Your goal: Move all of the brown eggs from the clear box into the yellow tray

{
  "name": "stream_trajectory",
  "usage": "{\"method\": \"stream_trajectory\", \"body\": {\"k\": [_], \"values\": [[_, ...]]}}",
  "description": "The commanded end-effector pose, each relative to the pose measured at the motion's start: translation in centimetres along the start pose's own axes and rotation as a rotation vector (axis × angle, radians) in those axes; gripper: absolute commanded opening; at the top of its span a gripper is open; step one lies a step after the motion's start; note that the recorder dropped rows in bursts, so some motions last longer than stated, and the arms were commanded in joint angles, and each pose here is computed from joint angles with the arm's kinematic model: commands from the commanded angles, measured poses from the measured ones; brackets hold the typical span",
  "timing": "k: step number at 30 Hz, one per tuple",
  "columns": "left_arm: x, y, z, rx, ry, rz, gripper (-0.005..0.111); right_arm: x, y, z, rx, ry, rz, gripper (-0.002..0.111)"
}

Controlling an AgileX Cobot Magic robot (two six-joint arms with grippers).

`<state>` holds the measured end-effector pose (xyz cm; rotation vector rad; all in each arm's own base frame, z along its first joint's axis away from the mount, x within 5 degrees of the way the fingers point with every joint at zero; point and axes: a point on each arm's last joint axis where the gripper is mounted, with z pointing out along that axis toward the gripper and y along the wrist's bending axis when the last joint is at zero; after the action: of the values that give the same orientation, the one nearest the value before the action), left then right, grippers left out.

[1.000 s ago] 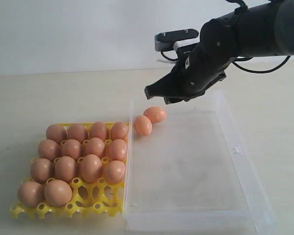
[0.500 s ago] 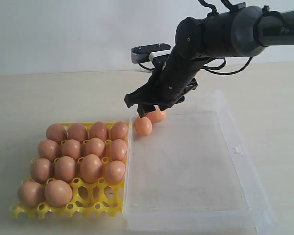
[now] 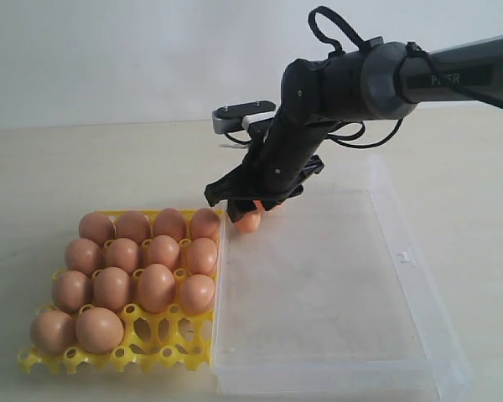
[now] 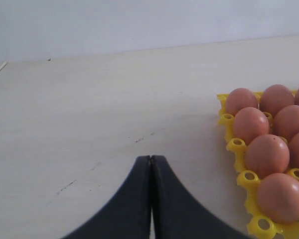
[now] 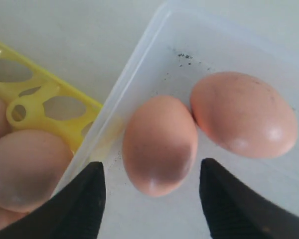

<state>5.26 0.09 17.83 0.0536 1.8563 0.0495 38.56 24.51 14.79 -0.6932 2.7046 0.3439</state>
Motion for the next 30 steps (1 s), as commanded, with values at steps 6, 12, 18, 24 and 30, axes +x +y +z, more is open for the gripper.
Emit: {"method": "stream_trajectory", "body": {"k": [6, 12, 18, 24, 30], "values": [[-0.1, 0.0, 0.0, -0.004, -0.001, 0.005, 0.000, -0.4, -0.1, 0.8, 0.009, -0.041, -0.012, 0.056], [-0.1, 0.0, 0.0, -0.004, -0.001, 0.005, 0.000, -0.3, -0.1, 1.9, -0.003, -0.019, -0.025, 0.056], [-0.1, 0.0, 0.0, -0.004, -0.001, 0.006, 0.000, -1.2, 0.0, 2.4, -0.008, -0.032, -0.028, 0.056], [-0.1, 0.0, 0.0, -0.004, -0.001, 0.005, 0.000, -1.2, 0.1, 2.8, -0.009, -0.020, -0.034, 0.034], [-0.1, 0.0, 0.0, -0.004, -0.001, 0.005, 0.000, -0.9, 0.1, 2.8, -0.006, 0.010, -0.069, 0.000]]}}
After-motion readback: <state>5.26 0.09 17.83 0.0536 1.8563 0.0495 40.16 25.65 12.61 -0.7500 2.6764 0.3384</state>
